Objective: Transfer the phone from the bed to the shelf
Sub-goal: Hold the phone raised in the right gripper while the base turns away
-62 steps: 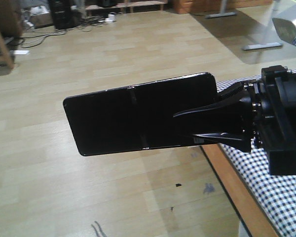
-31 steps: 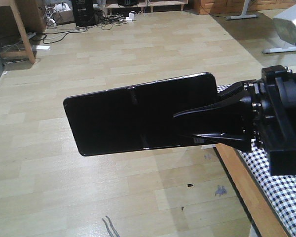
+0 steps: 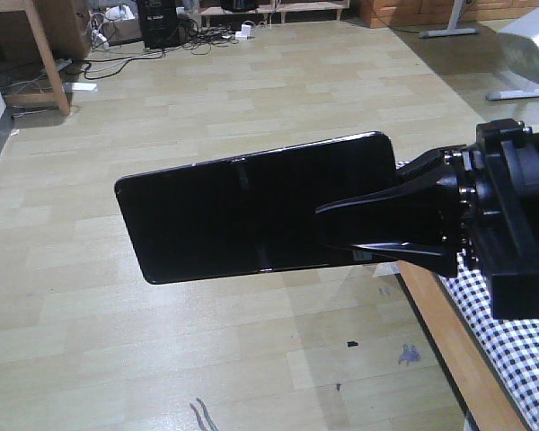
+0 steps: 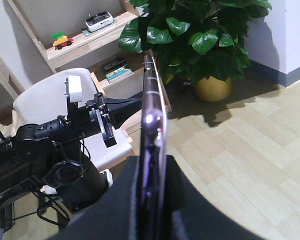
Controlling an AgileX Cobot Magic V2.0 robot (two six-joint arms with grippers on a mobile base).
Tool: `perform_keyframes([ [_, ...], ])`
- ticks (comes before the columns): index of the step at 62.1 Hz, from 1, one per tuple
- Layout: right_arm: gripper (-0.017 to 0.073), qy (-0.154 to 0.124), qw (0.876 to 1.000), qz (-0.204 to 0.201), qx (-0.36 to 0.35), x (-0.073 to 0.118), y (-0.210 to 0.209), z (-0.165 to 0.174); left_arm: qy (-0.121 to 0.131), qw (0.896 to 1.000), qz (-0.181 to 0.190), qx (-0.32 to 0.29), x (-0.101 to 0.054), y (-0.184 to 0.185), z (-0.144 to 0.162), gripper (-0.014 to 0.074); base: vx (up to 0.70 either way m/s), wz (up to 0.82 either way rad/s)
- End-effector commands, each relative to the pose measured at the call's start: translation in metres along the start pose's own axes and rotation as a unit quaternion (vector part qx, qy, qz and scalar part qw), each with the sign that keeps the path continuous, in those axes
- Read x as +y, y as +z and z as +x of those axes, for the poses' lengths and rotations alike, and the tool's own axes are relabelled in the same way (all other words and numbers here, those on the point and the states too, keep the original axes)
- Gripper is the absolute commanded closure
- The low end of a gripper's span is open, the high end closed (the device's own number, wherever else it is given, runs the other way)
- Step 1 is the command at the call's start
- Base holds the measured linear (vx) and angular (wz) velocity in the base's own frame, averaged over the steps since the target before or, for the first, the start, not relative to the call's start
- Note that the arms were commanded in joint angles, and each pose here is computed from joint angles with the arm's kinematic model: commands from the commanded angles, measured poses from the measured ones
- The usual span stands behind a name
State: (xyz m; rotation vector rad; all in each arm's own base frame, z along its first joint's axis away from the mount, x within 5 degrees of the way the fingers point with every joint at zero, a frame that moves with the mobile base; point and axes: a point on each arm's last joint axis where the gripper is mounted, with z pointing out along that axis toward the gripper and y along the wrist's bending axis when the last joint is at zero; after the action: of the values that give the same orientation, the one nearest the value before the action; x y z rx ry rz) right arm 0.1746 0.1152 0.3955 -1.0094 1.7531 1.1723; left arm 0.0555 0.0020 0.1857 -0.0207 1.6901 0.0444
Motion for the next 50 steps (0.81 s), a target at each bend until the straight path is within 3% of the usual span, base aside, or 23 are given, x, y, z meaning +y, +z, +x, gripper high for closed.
perform_keyframes([
  [1, 0.0561, -0.009, 0.998, -0.045, -0.037, 0.0174, -0.0054, -0.013, -0.004, 0.999, 0.002, -0.036, -0.0002, -0.0001, -0.0045, 0.0592, 0.06, 0.07],
  [50, 0.0561, -0.009, 0.998, -0.045, -0.037, 0.0174, -0.0054, -0.013, -0.004, 0.999, 0.002, -0.036, -0.0002, -0.0001, -0.0045, 0.0592, 0.14, 0.12],
])
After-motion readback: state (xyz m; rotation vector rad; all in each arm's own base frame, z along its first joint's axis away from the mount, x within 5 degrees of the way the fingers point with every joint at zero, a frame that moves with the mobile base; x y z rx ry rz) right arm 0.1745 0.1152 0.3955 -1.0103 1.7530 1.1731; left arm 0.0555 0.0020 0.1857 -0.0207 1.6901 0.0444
